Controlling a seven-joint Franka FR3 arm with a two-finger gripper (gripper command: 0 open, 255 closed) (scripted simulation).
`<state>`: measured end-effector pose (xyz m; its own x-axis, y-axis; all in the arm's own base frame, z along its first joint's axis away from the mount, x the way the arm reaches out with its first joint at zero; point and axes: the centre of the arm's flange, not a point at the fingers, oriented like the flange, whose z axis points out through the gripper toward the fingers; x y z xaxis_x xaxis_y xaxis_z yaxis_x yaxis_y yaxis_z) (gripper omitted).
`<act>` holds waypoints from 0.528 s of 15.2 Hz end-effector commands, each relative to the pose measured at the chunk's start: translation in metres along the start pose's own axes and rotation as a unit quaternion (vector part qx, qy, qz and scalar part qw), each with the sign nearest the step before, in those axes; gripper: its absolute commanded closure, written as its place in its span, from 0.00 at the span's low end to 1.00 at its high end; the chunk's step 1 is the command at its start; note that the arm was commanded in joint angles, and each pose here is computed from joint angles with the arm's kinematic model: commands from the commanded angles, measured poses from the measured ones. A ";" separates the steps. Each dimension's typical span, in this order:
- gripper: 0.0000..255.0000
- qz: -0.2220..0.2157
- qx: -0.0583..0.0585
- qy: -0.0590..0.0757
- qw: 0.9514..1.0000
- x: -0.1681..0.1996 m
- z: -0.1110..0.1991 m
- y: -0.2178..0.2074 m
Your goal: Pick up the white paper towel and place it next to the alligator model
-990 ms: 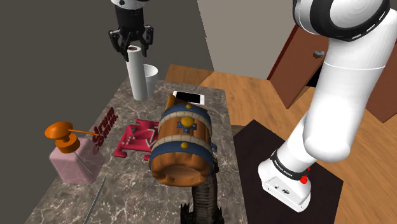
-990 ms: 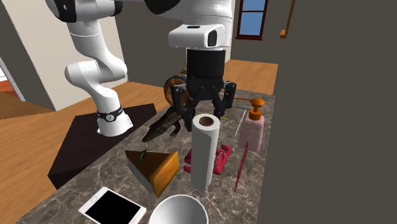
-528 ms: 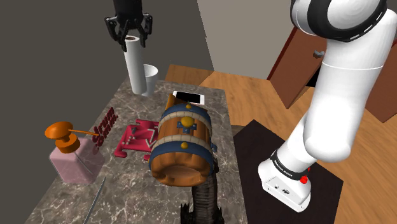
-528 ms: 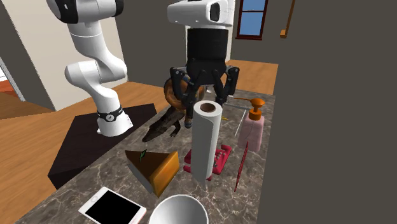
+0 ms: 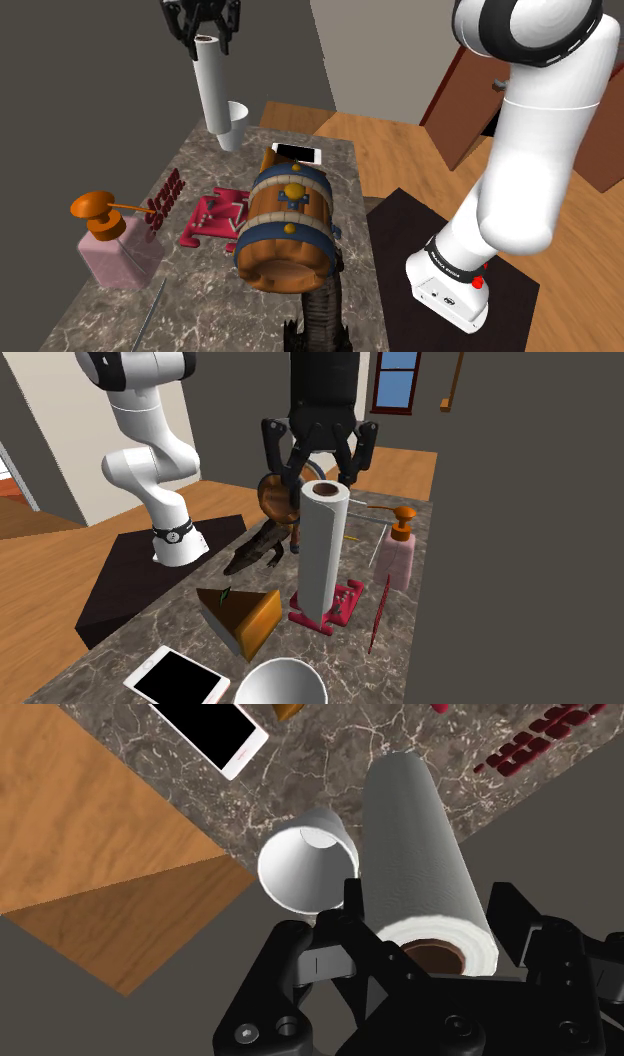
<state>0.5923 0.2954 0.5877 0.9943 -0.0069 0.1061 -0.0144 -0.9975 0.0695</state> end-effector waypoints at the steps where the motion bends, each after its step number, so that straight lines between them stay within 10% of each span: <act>1: 1.00 0.000 0.000 0.000 1.000 0.002 -0.007 -0.001; 8: 1.00 0.000 0.000 0.000 1.000 -0.072 -0.059 0.020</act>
<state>0.5261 0.2843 0.6335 0.9943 -0.0066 0.1060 -0.0141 -0.9975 0.0696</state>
